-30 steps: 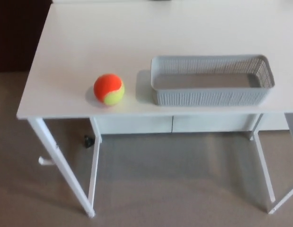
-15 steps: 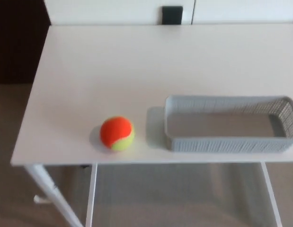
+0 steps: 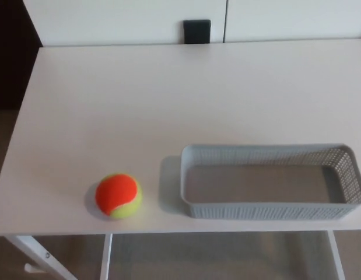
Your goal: The robot walk towards a table in front and uses its left hand to pickup a tennis ball on the left side and put it in a container on the right hand side
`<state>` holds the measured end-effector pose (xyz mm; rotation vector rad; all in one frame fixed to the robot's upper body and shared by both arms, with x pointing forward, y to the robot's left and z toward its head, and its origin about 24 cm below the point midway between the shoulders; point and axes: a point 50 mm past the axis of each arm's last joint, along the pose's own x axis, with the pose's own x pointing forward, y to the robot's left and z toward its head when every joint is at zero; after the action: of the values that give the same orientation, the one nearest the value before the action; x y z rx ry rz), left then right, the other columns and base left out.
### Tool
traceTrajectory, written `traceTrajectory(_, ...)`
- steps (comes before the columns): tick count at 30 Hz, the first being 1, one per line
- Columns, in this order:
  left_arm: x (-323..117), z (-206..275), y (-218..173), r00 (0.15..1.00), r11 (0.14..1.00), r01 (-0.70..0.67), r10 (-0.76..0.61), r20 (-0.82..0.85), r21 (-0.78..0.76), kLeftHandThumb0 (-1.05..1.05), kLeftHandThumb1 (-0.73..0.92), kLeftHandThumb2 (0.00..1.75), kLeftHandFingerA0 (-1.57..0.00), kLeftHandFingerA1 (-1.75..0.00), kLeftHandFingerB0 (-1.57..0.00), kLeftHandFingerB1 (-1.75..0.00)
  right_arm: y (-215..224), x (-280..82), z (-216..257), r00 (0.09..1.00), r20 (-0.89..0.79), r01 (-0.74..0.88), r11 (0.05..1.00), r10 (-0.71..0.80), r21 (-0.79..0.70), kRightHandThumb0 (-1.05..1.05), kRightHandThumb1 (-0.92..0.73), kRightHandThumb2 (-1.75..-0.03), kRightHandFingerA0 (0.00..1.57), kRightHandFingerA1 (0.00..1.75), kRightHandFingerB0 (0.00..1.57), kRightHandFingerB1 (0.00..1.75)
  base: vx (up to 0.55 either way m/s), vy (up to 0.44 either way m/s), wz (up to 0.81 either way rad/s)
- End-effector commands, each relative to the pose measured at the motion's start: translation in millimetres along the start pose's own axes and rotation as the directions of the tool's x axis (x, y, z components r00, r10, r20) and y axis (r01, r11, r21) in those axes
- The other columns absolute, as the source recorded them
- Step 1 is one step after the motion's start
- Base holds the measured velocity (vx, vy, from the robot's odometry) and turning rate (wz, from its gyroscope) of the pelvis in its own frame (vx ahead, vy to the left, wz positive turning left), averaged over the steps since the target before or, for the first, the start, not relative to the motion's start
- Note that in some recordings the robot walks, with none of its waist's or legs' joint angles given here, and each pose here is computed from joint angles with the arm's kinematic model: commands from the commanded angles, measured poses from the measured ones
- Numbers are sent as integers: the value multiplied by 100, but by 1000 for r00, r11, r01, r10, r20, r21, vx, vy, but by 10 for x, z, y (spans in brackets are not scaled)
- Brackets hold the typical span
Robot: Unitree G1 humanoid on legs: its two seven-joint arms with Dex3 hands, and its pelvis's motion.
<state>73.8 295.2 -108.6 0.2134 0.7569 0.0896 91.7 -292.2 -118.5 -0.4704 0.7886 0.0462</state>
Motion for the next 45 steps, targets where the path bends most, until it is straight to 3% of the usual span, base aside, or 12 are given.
traceTrajectory(1, 7, 11, 75, 1000, 1000, -24, 24, -19, 10, -23, 51, 55, -64, -60, -48, -40, -13, 19, 17, 1000, -4, 12, 1000, -12, 2, -17, -44, -88, 57, 73, 28, 55, -71, 226, 32)
traceTrajectory(22, -10, -19, 52, 1000, 998, -2, 4, -27, 64, -24, 51, 56, -65, -64, -48, -41, -4, -34, -59, 1000, -22, 2, 1000, -2, 2, -19, -44, -88, 55, 72, 27, 55, 9, 22, 3)
traceTrajectory(25, -51, -16, 11, 997, 983, 81, -83, 1, 166, -33, 49, 54, -66, -57, -51, -39, 19, -52, -77, 1000, -22, -2, 1000, 3, 12, -18, -44, -88, 56, 73, 27, 55, 0, 0, 0)
traceTrajectory(27, -121, 36, -94, 980, 962, 176, -191, 54, 211, -52, 37, 74, -58, -60, -44, -49, 9, -44, -67, 1000, -18, -4, 1000, 4, 17, -18, -44, -88, 56, 73, 28, 56, 0, 0, 0)
traceTrajectory(33, -864, 1006, -511, 623, 794, 512, -605, 496, 327, -54, 37, 73, -46, -51, -34, -44, 24, 43, 37, 1000, -3, -8, 1000, 8, 19, -18, -45, -89, 54, 71, 28, 56, 0, 0, 0)
traceTrajectory(35, -916, 1083, -527, 596, 785, 527, -614, 517, 325, -54, 37, 73, -46, -51, -34, -44, 22, 60, 58, 1000, 0, -6, 1000, 6, 19, -18, -45, -89, 54, 71, 28, 56, 0, 0, 0)
traceTrajectory(36, -1172, 1383, -547, 480, 750, 546, -646, 594, 374, -49, 49, 56, -32, -37, -30, -32, 33, 68, 60, 1000, -7, 0, 1000, 1, 24, -20, -64, -58, 58, 67, 40, 46, 0, 0, 0)
traceTrajectory(37, -1402, 1636, -549, 371, 731, 537, -653, 660, 421, -29, 35, 91, -7, -52, -7, -51, 33, 67, 55, 1000, -10, 2, 1000, -1, 27, -20, -44, -88, 55, 72, 29, 56, 0, 0, 0)
traceTrajectory(40, -1699, 1974, -502, 218, 777, 432, -582, 783, 458, -61, 42, 72, -19, -39, -16, -39, 21, 55, 46, 1000, -3, 1, 999, -1, 32, -19, -63, -58, 57, 70, 38, 47, 0, 0, 0)
traceTrajectory(43, -1822, 2105, -471, 148, 801, 381, -546, 825, 461, -60, 42, 71, -16, -38, -13, -38, 21, 30, 15, 1000, -6, -2, 1000, 2, 25, -19, -64, -58, 56, 68, 38, 47, 0, 0, 0)
traceTrajectory(44, -1864, 2215, -448, 106, 816, 365, -514, 851, 447, -51, 51, 57, -19, -29, -13, -29, 9, 23, 15, 1000, -4, -1, 1000, 2, 22, -17, -45, -89, 52, 70, 28, 55, 0, 0, 0)
traceTrajectory(45, -1878, 2245, -442, 94, 820, 362, -505, 858, 443, -51, 51, 57, -19, -29, -13, -29, 6, 21, 15, 1000, -3, -1, 1000, 1, 21, -17, -45, -89, 52, 70, 28, 55, 0, 0, 0)
